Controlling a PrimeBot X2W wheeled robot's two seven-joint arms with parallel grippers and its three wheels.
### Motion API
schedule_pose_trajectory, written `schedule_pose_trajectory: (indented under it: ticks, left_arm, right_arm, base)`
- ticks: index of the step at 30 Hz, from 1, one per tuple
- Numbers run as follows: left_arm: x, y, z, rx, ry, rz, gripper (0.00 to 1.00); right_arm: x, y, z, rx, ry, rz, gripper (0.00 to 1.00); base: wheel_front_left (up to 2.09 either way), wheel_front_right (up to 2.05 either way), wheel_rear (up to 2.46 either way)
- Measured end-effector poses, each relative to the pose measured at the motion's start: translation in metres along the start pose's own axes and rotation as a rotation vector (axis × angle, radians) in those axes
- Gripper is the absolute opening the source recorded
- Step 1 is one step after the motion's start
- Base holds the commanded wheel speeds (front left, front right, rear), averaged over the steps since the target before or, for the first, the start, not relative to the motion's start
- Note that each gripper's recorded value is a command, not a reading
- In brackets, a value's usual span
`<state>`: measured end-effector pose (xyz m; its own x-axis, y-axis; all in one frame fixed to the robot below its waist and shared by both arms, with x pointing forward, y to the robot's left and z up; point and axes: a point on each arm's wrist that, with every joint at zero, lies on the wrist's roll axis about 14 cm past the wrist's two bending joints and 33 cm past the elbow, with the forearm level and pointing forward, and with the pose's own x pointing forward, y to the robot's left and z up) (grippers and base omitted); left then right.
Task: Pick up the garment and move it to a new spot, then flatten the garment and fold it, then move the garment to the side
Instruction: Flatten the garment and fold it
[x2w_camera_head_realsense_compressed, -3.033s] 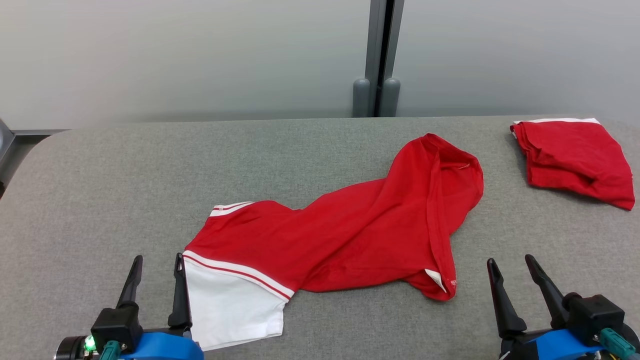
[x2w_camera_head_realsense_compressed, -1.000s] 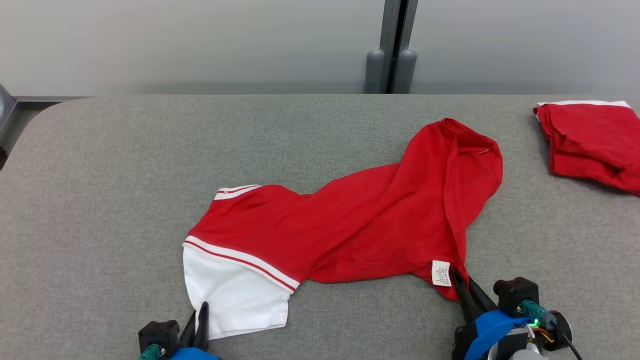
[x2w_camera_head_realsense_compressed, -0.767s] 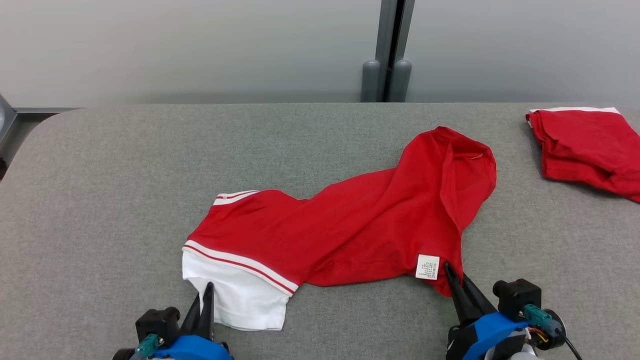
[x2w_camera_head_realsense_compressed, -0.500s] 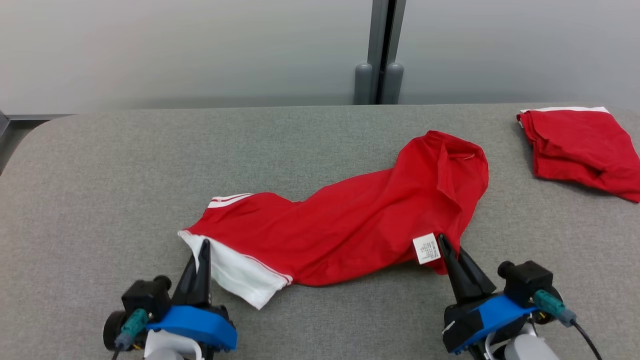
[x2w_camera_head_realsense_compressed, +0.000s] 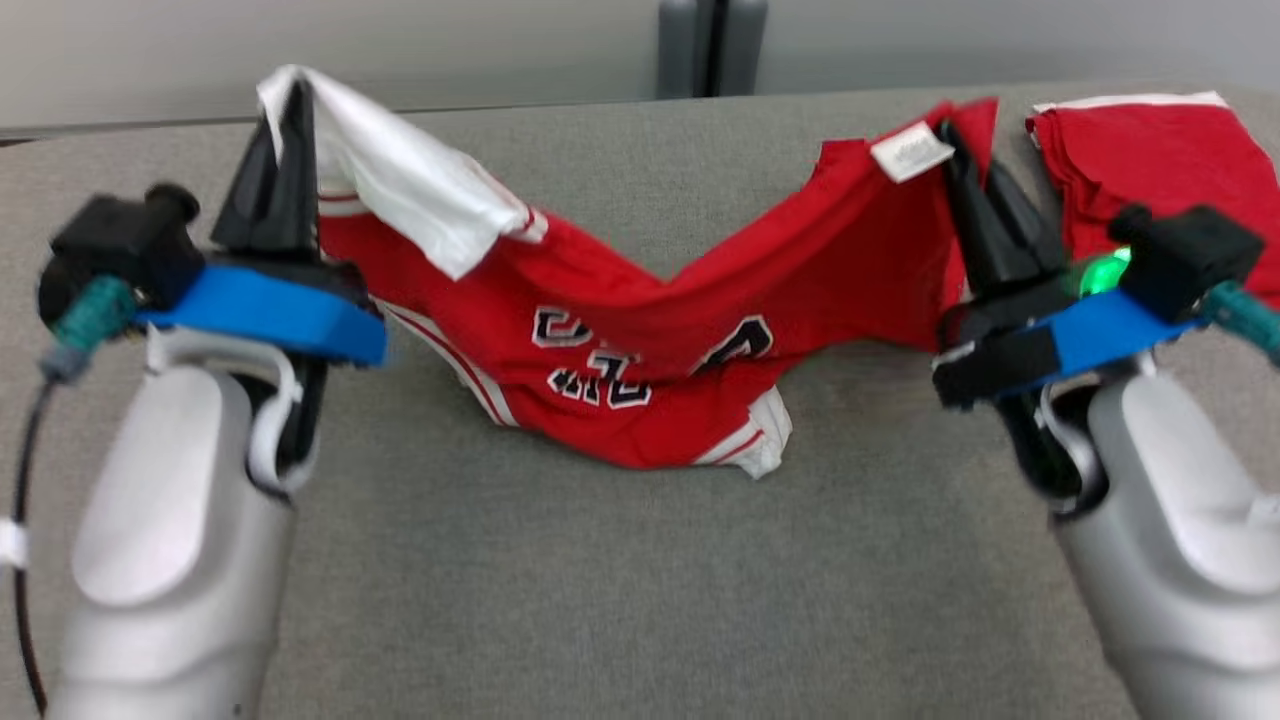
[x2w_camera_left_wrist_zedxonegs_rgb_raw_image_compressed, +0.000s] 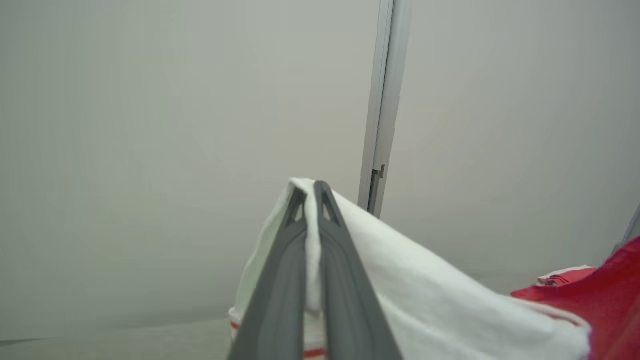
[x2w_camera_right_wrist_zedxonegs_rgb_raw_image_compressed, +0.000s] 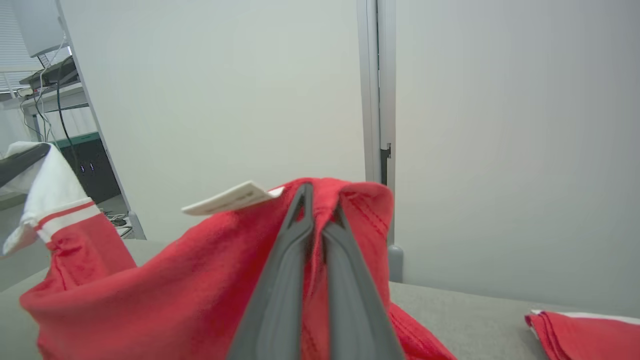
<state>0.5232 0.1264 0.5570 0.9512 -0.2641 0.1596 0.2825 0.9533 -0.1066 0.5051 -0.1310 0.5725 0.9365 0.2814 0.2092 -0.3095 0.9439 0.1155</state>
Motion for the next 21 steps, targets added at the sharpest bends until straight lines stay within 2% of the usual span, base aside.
schedule_pose_trajectory:
  ticks: [4,11,16,21]
  left_arm:
    - [0.058,0.008,0.029,0.096,-0.073,-0.047,0.0]
    - [0.137,0.02,0.092,0.135,-0.236,-0.07,0.0]
    - [0.166,0.023,0.132,0.179,-0.321,-0.077,0.0]
    - [0.183,0.022,0.165,0.207,-0.389,-0.086,0.0]
  right_arm:
    - [0.052,-0.02,0.028,-0.045,-0.076,0.009,0.0]
    - [0.135,-0.04,0.07,-0.042,-0.2,0.018,0.0]
    - [0.176,-0.046,0.094,-0.009,-0.255,0.017,0.0]
    - [0.196,-0.057,0.109,0.003,-0.291,0.001,0.0]
  base:
    - [0.0,0.0,0.0]
    - [0.0,0.0,0.0]
    - [0.0,0.0,0.0]
    - [0.0,0.0,0.0]
